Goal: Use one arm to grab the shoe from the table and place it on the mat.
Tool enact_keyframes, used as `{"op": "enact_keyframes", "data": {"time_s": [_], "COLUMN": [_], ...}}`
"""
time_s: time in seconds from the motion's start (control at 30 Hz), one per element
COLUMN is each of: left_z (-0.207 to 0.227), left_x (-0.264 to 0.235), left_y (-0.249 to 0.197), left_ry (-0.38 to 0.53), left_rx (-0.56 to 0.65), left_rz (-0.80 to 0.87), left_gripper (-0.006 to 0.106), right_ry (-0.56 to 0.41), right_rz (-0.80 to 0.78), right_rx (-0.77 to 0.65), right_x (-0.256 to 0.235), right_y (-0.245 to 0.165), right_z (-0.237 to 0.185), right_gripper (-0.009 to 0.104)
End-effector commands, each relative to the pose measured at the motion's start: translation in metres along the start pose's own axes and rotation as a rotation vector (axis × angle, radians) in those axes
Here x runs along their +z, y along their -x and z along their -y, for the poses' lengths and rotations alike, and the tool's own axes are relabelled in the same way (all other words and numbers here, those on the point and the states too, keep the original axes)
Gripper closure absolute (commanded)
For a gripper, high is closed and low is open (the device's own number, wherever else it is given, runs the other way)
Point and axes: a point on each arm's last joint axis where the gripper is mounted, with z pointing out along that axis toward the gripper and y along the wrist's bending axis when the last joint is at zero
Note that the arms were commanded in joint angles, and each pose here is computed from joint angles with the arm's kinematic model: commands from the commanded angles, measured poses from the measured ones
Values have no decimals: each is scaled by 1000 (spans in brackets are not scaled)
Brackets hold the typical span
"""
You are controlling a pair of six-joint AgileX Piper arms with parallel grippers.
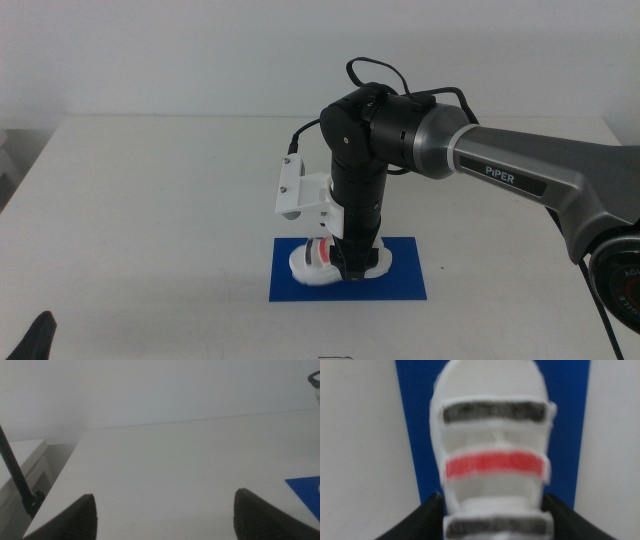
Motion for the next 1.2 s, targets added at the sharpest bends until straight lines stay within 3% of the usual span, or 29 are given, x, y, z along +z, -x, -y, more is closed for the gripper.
{"op": "enact_keyframes", "data": {"time_s": [0.0, 0.23, 0.43, 0.63, 0.8, 0.9, 1.03, 1.17], "left_z": [0, 0, 0, 0, 0, 0, 0, 0], "left_x": [-2, -2, -2, -2, -2, -2, -2, -2], "left_y": [10, 10, 10, 10, 10, 10, 10, 10], "left_ry": [1, 1, 1, 1, 1, 1, 1, 1], "left_rx": [-23, -23, -23, -23, -23, -23, -23, -23], "left_rz": [105, 105, 105, 105, 105, 105, 105, 105], "left_gripper": [7, 7, 7, 7, 7, 7, 7, 7], "right_ry": [-76, -77, -80, -189, -339, -362, -390, -491], "right_rz": [59, 63, 48, 39, 163, 232, 265, 428], "right_rx": [-1, -1, 44, 133, 385, 582, 772, 952], "right_x": [-36, -36, -58, -123, -195, -222, -236, -244], "right_y": [1, 1, -5, -27, -53, -84, -134, -184], "right_z": [3, 4, 0, -10, -27, -33, -54, -84], "right_gripper": [43, 26, 25, 25, 25, 25, 25, 25]}}
